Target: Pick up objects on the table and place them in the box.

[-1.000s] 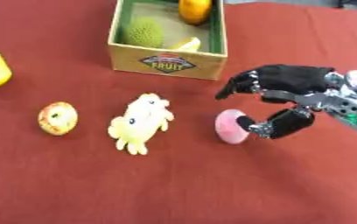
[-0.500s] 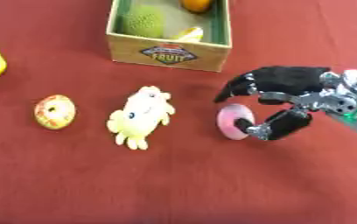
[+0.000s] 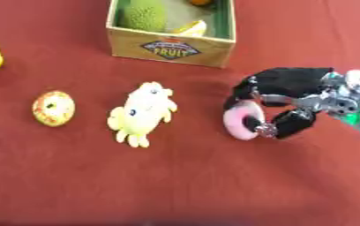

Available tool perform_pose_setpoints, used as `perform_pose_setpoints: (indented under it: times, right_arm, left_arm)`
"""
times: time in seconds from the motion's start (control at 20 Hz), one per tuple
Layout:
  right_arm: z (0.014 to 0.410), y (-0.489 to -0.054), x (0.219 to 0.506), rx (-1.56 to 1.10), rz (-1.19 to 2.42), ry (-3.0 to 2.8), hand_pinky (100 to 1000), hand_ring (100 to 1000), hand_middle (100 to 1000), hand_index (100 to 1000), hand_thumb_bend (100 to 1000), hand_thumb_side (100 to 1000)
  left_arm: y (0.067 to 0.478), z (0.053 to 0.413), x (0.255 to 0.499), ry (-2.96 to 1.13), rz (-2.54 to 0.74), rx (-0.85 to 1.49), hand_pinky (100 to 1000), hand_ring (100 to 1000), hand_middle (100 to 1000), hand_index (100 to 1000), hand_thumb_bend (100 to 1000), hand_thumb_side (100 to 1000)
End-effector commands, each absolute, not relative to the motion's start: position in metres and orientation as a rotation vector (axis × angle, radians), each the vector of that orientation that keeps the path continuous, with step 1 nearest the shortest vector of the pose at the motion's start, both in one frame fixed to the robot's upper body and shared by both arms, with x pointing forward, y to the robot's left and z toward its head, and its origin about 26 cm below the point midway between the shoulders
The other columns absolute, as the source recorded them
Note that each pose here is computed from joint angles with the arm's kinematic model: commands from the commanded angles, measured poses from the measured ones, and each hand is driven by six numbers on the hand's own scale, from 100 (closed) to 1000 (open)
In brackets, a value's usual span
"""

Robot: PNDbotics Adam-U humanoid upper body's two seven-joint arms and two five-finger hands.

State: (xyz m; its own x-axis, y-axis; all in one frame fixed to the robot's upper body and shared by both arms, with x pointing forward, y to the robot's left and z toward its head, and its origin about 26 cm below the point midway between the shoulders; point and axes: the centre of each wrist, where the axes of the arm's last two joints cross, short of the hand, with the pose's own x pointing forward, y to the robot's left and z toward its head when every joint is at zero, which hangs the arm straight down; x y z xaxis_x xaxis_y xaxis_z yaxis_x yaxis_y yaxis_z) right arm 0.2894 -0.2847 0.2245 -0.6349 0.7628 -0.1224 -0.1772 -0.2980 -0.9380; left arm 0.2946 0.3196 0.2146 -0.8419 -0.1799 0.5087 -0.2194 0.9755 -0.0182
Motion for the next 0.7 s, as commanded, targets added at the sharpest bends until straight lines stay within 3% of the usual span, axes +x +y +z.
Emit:
perform_pose_setpoints:
  times: [0.05,0.35,0.7]
  right_arm:
    - [0.233,-0.287,0.288,-0.807,1.971,-1.344,793,718,524,658,102,127]
    - [0.244,-0.289,0.289,-0.793,1.904,-1.501,766,643,459,534,100,100]
    - [0.265,-0.298,0.289,-0.868,1.841,-1.626,763,631,460,533,100,100]
  left_arm:
    - [0.320,0.222,0.292,-2.625,0.090,0.281,929,718,662,873,100,591]
    - [0.321,0.221,0.291,-2.619,0.091,0.286,929,720,663,873,100,588]
    - [0.323,0.219,0.290,-2.610,0.091,0.305,927,721,663,873,100,582]
